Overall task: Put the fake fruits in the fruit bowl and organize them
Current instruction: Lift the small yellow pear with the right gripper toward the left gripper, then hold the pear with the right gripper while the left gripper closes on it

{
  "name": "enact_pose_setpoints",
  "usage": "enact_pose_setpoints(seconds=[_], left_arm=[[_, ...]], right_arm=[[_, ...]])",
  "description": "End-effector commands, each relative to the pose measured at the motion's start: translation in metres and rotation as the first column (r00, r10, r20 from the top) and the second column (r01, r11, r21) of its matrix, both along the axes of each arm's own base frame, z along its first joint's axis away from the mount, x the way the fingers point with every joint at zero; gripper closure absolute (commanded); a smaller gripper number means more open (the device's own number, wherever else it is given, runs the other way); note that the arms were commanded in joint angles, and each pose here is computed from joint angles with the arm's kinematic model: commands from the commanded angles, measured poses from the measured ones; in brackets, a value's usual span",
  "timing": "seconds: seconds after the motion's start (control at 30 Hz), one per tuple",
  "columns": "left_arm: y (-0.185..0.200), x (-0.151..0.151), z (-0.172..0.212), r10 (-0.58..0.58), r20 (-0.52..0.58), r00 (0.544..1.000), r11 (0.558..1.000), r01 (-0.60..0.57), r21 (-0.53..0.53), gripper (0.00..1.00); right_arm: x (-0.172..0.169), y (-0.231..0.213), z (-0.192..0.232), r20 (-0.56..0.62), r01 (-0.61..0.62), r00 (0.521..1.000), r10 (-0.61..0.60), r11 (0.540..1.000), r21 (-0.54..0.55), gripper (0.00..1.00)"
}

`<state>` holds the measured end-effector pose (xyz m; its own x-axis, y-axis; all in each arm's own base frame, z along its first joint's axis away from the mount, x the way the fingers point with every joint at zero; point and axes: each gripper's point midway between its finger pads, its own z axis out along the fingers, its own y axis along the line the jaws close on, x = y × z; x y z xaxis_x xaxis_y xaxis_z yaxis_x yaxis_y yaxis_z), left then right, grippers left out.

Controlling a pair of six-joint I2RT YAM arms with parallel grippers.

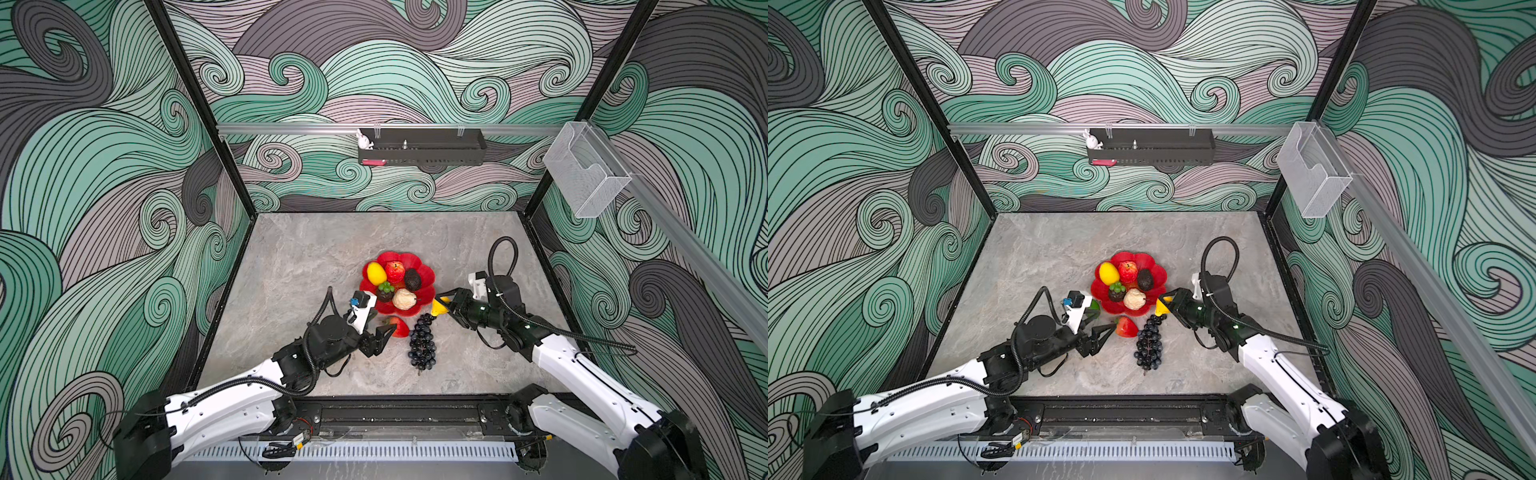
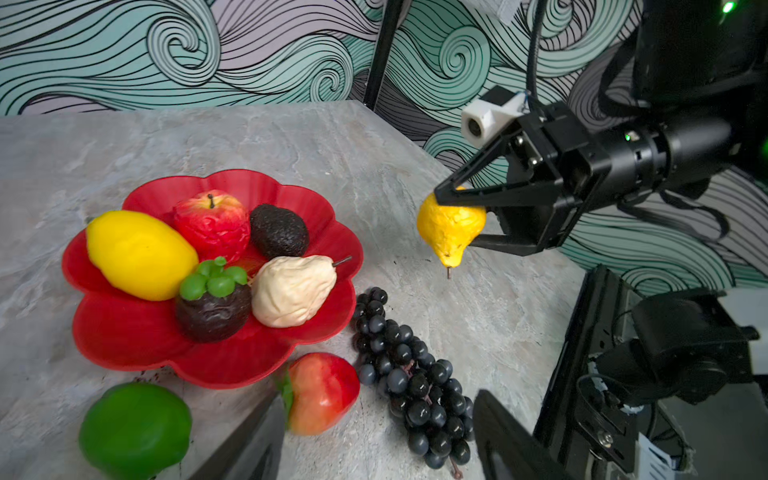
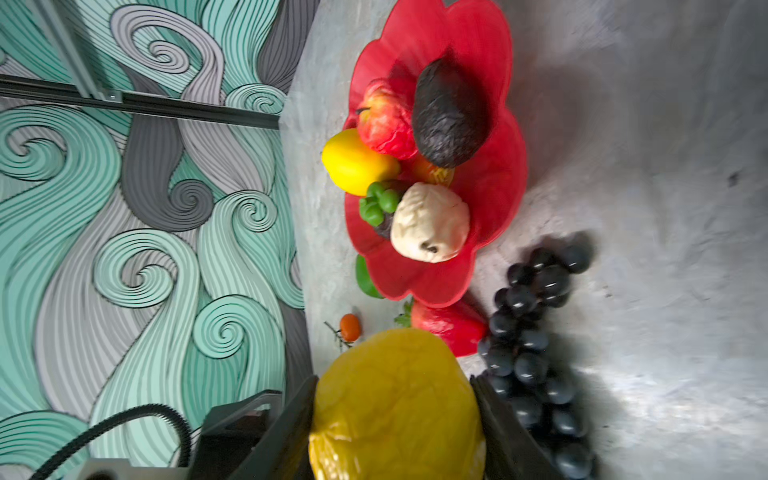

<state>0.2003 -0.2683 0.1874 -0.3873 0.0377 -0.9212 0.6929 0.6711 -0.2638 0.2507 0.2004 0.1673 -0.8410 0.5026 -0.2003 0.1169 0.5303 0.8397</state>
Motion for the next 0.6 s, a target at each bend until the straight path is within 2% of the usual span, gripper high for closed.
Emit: enact_pose_setpoints(seconds=[0.0, 0.17, 0.3, 0.57], left_arm=[[-0.018, 0.009, 0.042, 0.007, 0.151, 0.989, 0.998, 0.001, -0.059, 0.27], [-0.030, 0.014, 0.042, 0.023, 0.160, 0.987, 0.999, -0.017, -0.039, 0.27], [-0.043, 0.016, 0.044, 0.011, 0.155, 0.988, 0.998, 0.000, -0.070, 0.27], [-0.059, 0.023, 0.044, 0.028, 0.125, 0.992, 0.996, -0.018, -0.083, 0.22]], right_arm=[[0.006, 0.009, 0.020, 0.025, 0.086, 0.996, -0.089, 0.991, 0.102, 0.47], [0.004, 0.019, 0.030, 0.031, 0.110, 0.993, -0.116, 0.982, 0.155, 0.47], [0.001, 0.024, 0.041, 0.058, 0.116, 0.990, -0.127, 0.979, 0.168, 0.47], [-0.006, 0.039, 0.042, 0.027, 0.104, 0.993, -0.113, 0.967, 0.232, 0.47]])
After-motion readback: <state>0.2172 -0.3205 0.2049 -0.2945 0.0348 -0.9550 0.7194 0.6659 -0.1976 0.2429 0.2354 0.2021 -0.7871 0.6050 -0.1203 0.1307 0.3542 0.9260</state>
